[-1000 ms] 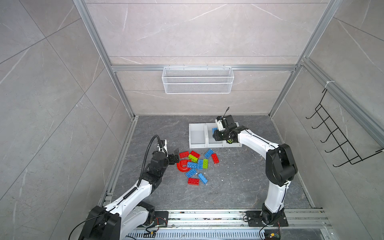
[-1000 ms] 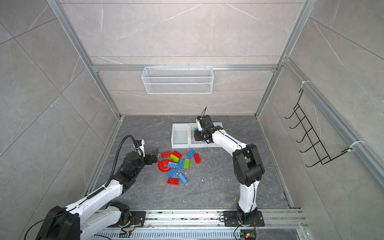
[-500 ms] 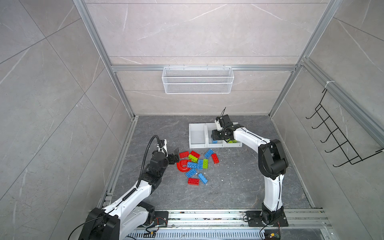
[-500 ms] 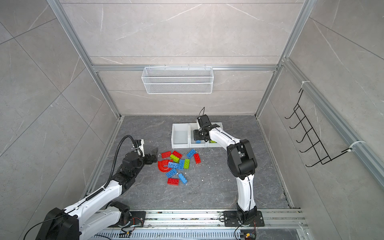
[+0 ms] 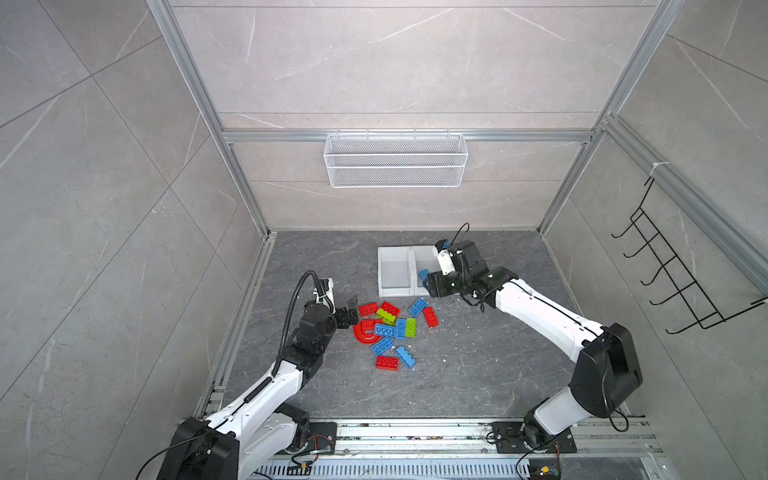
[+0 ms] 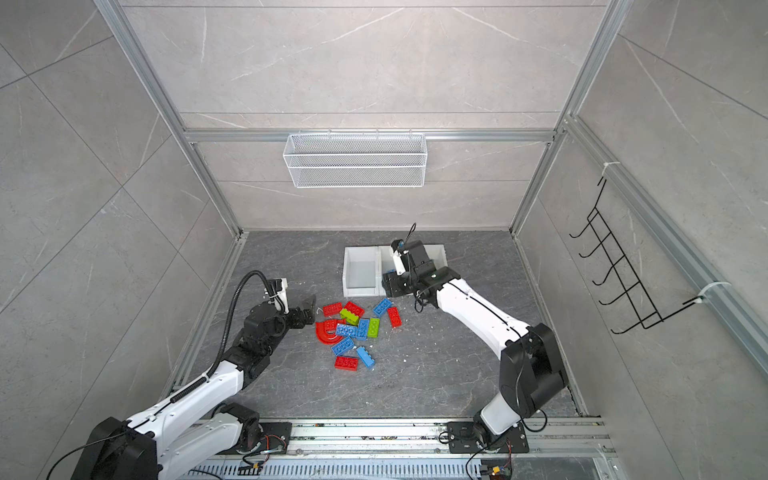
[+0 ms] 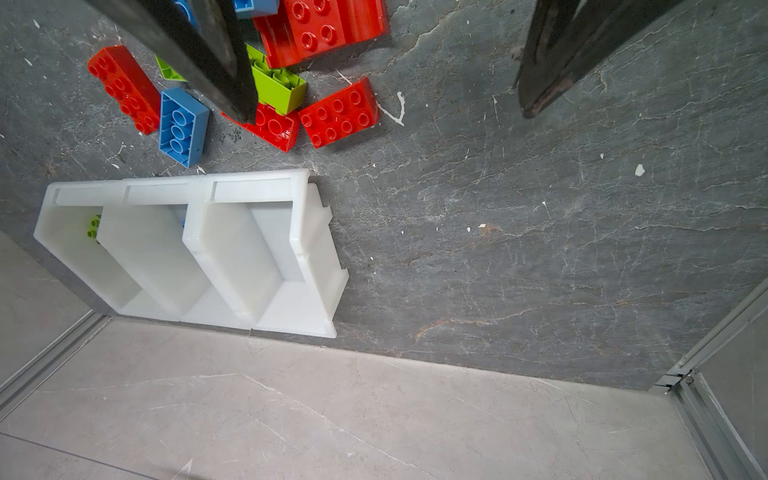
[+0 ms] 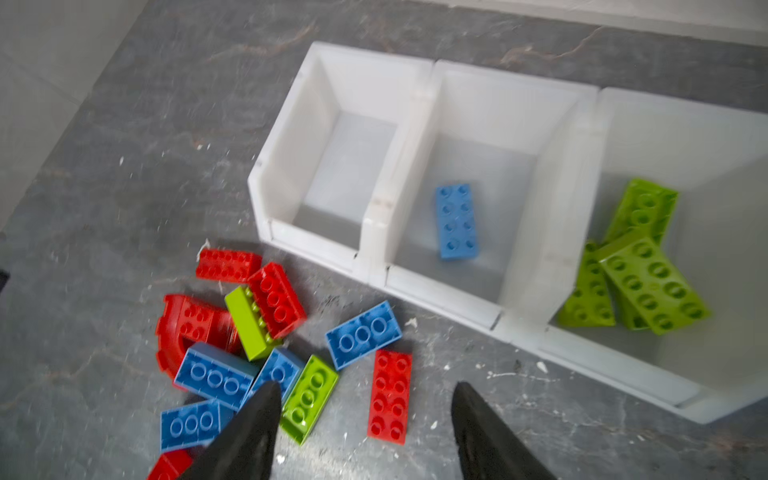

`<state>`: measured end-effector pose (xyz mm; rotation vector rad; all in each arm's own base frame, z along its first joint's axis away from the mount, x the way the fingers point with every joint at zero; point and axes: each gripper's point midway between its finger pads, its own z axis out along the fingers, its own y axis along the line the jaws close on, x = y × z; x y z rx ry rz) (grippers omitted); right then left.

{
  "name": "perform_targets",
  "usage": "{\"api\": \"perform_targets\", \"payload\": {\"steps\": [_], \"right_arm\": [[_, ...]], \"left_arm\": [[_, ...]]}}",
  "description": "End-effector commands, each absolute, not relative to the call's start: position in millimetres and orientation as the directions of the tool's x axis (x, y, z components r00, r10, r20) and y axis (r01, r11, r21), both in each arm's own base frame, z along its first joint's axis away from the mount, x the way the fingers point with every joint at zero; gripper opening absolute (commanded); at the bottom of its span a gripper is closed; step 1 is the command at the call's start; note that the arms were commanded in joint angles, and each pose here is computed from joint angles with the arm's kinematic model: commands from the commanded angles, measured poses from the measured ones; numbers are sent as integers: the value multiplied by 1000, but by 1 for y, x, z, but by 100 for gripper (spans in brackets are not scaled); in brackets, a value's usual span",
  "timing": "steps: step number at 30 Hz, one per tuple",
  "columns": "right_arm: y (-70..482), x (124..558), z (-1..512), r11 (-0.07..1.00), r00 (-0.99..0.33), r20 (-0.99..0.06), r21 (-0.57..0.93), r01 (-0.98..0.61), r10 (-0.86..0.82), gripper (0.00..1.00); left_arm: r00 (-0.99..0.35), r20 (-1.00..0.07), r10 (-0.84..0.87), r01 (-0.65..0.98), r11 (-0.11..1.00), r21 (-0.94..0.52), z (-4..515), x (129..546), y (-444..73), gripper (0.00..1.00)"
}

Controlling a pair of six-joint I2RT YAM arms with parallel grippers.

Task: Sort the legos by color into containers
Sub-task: 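Move the right gripper back down over the pile near a red brick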

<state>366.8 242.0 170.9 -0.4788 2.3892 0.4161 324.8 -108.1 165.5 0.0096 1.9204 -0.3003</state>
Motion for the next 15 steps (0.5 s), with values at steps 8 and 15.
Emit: {"api": "perform_targets", "payload": {"steps": [8, 15], "right_arm": [[231, 342, 85, 907, -771, -558, 74, -414, -307, 67], [231, 337, 58, 908, -794, -516, 73, -413, -320, 65]], "left_arm": [[-329, -928, -176, 179, 953, -244, 180, 330, -115, 100], [-339, -926, -165, 176, 956, -234, 175, 331, -115, 100]]}}
